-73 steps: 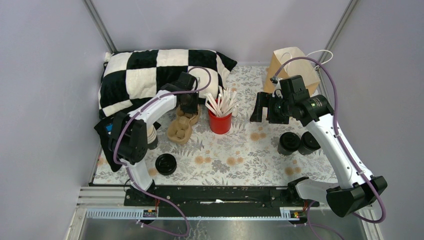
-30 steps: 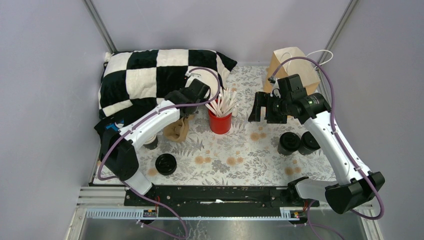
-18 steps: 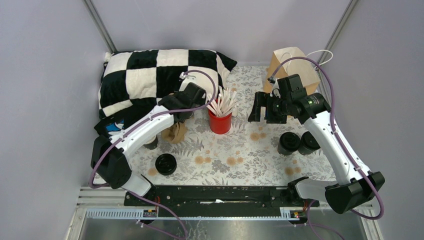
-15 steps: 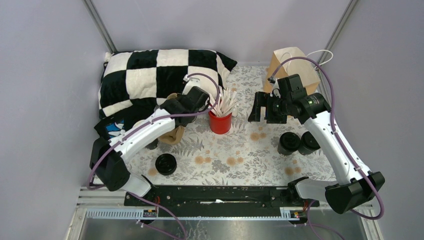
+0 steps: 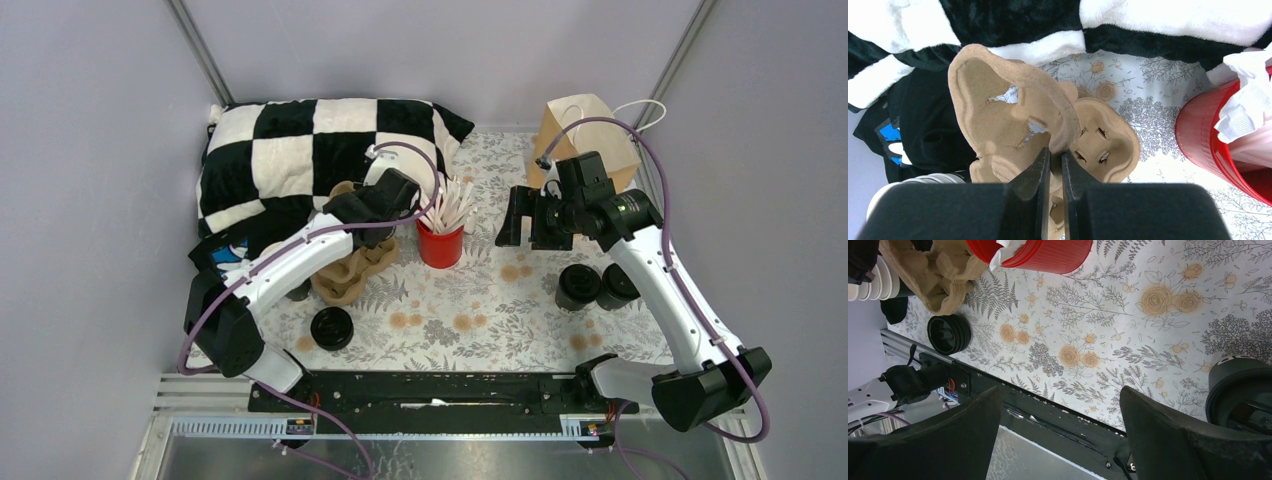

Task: Pack the takeout coffee

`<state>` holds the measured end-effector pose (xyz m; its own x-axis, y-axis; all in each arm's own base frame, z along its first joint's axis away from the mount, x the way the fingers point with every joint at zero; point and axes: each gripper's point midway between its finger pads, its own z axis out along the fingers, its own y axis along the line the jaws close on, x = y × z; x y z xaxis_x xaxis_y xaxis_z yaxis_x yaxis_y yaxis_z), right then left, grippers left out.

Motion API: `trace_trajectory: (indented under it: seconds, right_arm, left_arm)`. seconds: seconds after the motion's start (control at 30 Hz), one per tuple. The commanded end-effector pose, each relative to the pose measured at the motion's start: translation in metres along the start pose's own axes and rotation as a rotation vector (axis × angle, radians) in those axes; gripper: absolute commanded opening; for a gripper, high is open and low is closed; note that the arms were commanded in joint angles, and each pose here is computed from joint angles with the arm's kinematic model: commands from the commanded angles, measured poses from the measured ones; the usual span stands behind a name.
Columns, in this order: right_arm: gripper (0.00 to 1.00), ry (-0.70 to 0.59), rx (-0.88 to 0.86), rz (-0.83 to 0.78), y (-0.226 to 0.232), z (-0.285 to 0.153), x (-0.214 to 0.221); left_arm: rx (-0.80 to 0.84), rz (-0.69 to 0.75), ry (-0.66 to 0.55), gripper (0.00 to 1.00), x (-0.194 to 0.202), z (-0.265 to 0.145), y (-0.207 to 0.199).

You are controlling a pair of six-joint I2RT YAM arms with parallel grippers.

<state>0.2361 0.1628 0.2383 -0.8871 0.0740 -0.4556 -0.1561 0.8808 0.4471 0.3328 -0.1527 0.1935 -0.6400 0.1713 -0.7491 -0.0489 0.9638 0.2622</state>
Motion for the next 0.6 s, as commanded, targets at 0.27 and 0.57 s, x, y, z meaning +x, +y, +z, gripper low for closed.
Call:
trace_trajectory:
  seconds: [0.27,0.57]
  right_arm:
    - [0.94,-0.064,-0.037,-0.063,0.014,-0.02,-0.016]
    - [0.98,-0.333,-0.395,-0.446,0.172,-0.049,-0.062]
  left_arm:
    - [0.253,-0.501,-0.123,0.0,-0.124,-0.122,0.03]
    - [0.612,-1.319,-0.085,0.0,-0.19,-0.164,0.088]
